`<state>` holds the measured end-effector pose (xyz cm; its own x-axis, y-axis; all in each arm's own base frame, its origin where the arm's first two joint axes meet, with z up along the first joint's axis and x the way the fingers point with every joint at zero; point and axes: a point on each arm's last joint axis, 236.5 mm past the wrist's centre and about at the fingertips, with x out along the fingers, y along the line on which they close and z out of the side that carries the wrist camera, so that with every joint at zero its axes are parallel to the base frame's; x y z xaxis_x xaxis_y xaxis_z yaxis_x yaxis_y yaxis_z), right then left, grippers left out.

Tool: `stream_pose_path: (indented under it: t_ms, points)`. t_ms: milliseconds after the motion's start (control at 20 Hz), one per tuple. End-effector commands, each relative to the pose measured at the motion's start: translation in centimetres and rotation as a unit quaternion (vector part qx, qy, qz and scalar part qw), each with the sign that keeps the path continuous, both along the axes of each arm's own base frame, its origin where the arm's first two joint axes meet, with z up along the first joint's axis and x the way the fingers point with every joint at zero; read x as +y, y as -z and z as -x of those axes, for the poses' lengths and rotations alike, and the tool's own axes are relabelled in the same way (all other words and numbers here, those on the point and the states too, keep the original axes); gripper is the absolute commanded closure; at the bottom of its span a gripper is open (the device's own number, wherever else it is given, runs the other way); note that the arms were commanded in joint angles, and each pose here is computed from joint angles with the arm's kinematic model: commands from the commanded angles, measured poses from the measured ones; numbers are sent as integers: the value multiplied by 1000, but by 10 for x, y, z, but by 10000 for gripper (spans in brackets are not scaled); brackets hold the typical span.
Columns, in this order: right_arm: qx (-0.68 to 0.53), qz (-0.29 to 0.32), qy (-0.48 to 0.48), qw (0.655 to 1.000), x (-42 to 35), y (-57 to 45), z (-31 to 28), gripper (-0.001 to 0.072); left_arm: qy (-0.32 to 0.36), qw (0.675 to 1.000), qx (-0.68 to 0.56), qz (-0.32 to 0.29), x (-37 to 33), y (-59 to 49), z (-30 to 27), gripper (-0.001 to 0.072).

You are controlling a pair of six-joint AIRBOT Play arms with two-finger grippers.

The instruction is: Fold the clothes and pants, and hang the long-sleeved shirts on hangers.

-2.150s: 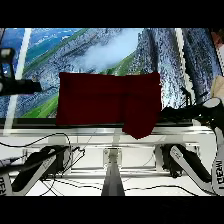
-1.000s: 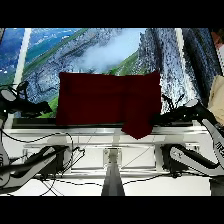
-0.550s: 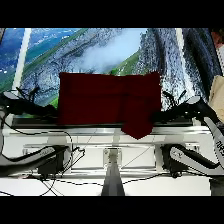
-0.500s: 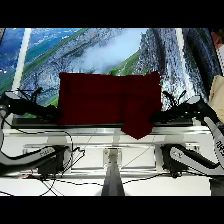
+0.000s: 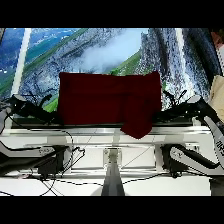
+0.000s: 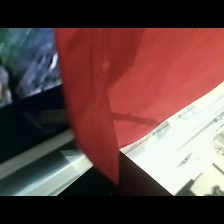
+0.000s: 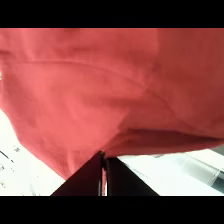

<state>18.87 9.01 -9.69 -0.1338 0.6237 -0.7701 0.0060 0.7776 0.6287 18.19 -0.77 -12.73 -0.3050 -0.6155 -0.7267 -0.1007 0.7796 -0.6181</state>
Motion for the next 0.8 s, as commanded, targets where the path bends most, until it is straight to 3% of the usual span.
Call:
stream_pose_path:
  t_ms: [0, 250, 500, 750]
  points:
    - [-22, -8, 2, 1000, 1, -14, -18, 701, -19, 998, -54, -9, 8, -5, -38, 695]
    - [-144, -29, 17, 989, 4, -84, -83, 701, -39, 983, -180, -4, 8, -64, -117, 695]
    - [-263, -22, 42, 964, -1, -163, -134, 702, -47, 942, -331, 37, -31, -154, -187, 696]
    - [-347, 39, 156, 924, -40, -181, -202, 703, -80, 898, -431, -30, -43, -156, -258, 696]
